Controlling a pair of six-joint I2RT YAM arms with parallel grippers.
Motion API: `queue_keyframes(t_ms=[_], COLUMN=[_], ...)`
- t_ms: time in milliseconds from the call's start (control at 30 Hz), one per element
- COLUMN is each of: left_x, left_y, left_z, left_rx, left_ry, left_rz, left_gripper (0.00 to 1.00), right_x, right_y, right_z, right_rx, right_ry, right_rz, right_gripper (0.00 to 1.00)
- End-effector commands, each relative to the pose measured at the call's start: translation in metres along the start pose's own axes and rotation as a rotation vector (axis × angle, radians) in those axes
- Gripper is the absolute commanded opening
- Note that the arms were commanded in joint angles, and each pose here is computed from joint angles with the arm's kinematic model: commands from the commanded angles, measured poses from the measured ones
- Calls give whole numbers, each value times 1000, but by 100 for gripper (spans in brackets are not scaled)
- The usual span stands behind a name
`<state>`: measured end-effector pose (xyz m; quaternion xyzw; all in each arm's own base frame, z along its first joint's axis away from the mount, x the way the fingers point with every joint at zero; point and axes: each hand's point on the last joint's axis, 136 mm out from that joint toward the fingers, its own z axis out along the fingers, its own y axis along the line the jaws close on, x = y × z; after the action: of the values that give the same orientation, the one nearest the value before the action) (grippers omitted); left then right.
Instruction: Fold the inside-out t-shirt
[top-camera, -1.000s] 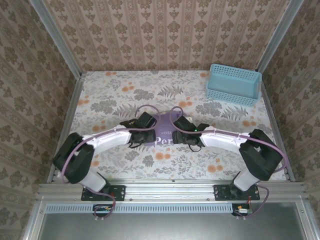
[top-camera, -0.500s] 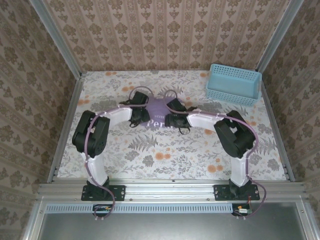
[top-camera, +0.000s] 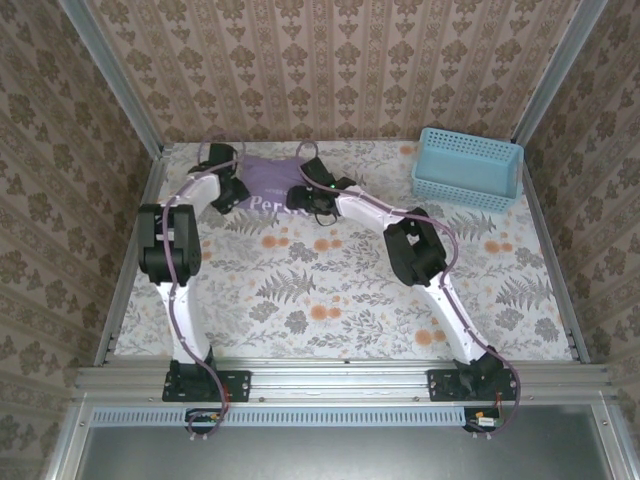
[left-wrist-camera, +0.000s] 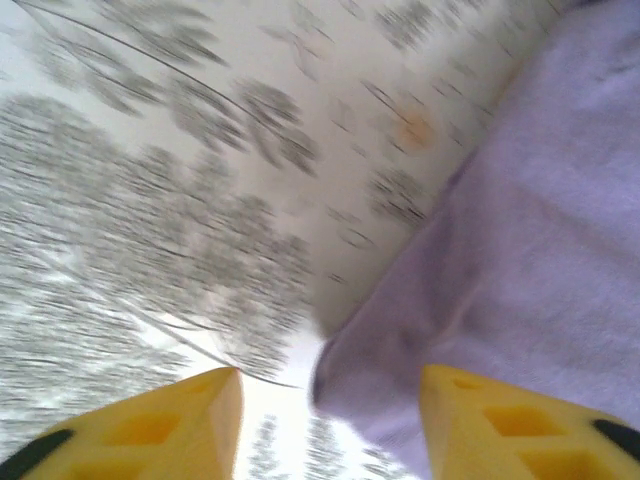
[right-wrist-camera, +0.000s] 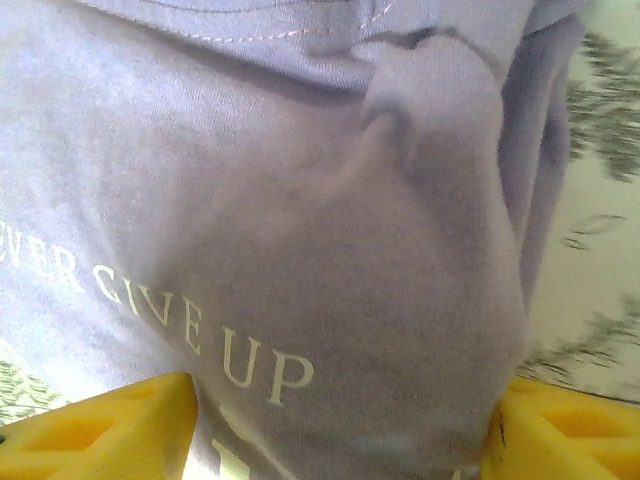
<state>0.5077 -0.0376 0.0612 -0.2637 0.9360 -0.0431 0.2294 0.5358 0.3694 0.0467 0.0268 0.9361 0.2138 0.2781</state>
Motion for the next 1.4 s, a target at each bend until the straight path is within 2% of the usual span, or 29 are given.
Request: queue_keyframes(t_ms=[0, 100, 167, 333, 433, 500, 633, 733, 833, 1033, 1133, 1367], left_x=[-7, 2, 16, 51, 67, 73, 63, 44, 20, -28, -43, -78], left_y=[1, -31, -56, -108, -133, -136, -109, -81, -49, 12, 31, 59], left_z=[-41, -67, -73, -46, -30, -16, 15, 27, 34, 32, 31, 6], left_rx=[-50, -13, 20, 149, 157, 113, -12, -110, -145, -183, -195, -241], left_ry=[-35, -95, -109, -32, -8, 18, 55, 51, 66, 39, 43, -24], left_rz=[58, 175, 266, 372, 458, 479, 438, 438, 378, 254, 216, 204], left_gripper=[59, 67, 72, 74, 77, 77, 75, 74, 74, 74, 74, 77], right_x=[-4, -17, -21, -2, 17, 29, 54, 72, 86, 115, 122, 123], right_y=[-2, -15, -26, -56, -73, -87, -113, -134, -154, -206, -226, -235], right_z=[-19, -48, -70, -123, -149, -167, -208, -240, -272, -324, -344, -371], right_rx=[24, 42, 45, 61, 90, 118, 160, 200, 228, 318, 348, 341], right_ry=[38, 6, -22, -58, -62, -71, -105, -132, -166, -250, -287, -339], right_rz=[22, 34, 46, 51, 36, 33, 39, 44, 57, 120, 167, 202], right_gripper=[75, 79, 80, 83, 84, 84, 85, 86, 86, 92, 93, 95])
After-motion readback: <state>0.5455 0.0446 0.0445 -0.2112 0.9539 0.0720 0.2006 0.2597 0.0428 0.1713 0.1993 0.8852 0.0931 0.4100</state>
